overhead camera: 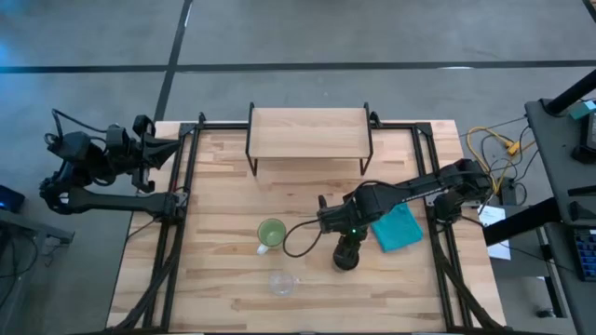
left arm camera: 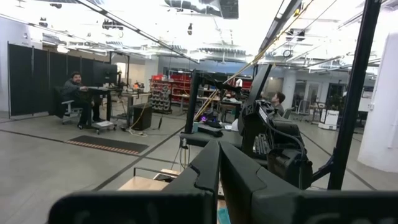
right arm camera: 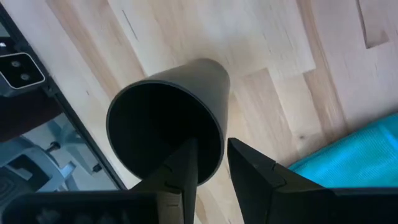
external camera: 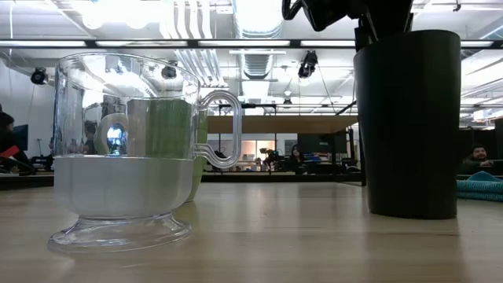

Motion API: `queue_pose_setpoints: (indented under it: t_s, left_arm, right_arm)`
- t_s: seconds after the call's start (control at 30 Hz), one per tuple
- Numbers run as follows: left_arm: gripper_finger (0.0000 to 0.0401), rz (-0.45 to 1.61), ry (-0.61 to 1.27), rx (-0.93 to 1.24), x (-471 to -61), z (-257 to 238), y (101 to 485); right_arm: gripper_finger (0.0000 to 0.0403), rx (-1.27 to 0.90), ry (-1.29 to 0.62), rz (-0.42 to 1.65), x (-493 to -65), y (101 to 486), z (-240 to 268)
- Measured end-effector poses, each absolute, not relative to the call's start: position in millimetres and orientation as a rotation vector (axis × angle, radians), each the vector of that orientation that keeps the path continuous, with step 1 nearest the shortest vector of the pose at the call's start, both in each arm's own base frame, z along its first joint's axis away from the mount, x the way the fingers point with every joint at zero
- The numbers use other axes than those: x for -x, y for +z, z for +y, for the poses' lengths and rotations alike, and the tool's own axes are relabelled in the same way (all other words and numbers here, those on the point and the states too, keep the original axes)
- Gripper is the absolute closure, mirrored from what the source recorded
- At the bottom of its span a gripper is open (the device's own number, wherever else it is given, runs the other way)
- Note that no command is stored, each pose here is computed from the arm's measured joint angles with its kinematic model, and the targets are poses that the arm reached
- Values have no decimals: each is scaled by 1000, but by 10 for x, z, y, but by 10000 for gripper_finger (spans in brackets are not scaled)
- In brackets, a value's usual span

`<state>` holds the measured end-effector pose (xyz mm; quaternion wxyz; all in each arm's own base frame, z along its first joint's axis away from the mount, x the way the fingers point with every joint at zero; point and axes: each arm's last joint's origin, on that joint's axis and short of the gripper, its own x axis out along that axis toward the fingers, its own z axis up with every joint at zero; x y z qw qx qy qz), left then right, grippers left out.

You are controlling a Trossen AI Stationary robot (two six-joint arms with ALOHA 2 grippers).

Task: Stack small to large cups/mugs on shelf
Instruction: Put the black cup on the shelf

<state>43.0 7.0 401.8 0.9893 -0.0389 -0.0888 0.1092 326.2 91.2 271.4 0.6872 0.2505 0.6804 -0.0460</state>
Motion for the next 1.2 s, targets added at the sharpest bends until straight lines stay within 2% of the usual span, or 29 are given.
queue_pose_setpoints:
  t_s: [0.97, 1.07, 1.2]
  left_arm:
    - [401, -178, 219, 78, -430, 70, 4018]
    - [401, -178, 219, 78, -430, 70, 4018]
    - [401, -178, 218, 78, -431, 70, 4017]
  right_arm:
    - [319, -465, -129, 1557, -3377, 2487, 924]
    - [329, -456, -128, 1569, -3392, 2449, 928]
    - [365, -434, -148, 1570, -3406, 2415, 924]
